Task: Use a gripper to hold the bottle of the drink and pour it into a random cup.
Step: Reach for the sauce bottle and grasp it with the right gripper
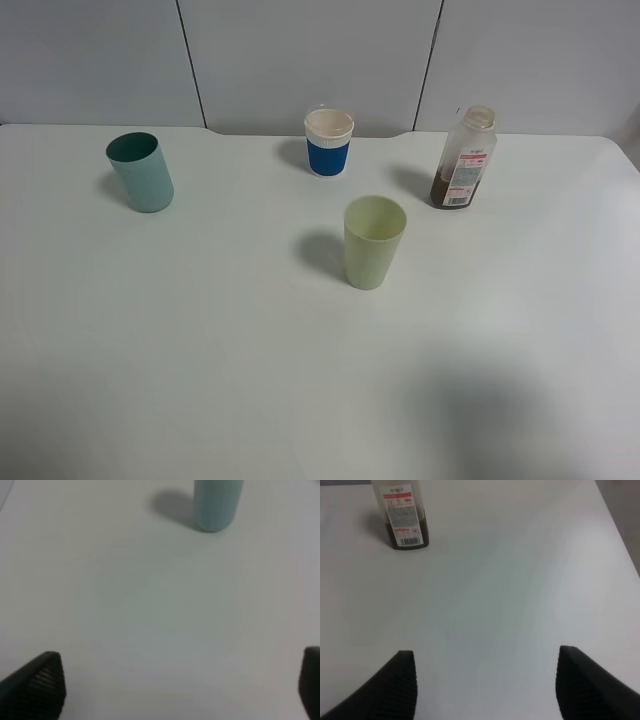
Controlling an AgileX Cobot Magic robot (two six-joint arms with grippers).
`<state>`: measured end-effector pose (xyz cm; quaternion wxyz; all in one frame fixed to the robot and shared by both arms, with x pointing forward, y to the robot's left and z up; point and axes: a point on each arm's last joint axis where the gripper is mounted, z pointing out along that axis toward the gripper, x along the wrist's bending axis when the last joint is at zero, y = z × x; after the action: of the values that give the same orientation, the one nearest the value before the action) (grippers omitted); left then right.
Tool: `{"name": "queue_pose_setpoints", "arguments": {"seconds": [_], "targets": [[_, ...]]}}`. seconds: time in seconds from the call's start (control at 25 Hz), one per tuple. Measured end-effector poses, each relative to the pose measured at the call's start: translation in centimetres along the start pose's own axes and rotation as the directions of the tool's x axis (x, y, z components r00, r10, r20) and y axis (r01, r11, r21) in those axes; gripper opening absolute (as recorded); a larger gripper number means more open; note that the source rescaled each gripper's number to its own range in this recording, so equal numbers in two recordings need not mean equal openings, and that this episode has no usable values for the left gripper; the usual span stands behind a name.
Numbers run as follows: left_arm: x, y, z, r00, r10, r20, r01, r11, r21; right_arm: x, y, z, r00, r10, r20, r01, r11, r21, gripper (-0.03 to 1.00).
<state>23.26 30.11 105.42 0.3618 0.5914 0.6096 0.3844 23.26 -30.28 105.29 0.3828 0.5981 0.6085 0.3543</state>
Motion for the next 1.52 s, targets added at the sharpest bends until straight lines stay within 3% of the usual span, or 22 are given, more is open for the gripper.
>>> {"name": "queue_pose_setpoints", "arguments": {"seconds": [1.52], "targets": [[0.0, 0.0, 0.0, 1.0, 0.0, 0.0, 0.0, 1.0, 0.0, 0.0, 0.0, 0.0, 1.0, 0.0, 0.0, 0.0, 1.0, 0.0, 0.42]]}}
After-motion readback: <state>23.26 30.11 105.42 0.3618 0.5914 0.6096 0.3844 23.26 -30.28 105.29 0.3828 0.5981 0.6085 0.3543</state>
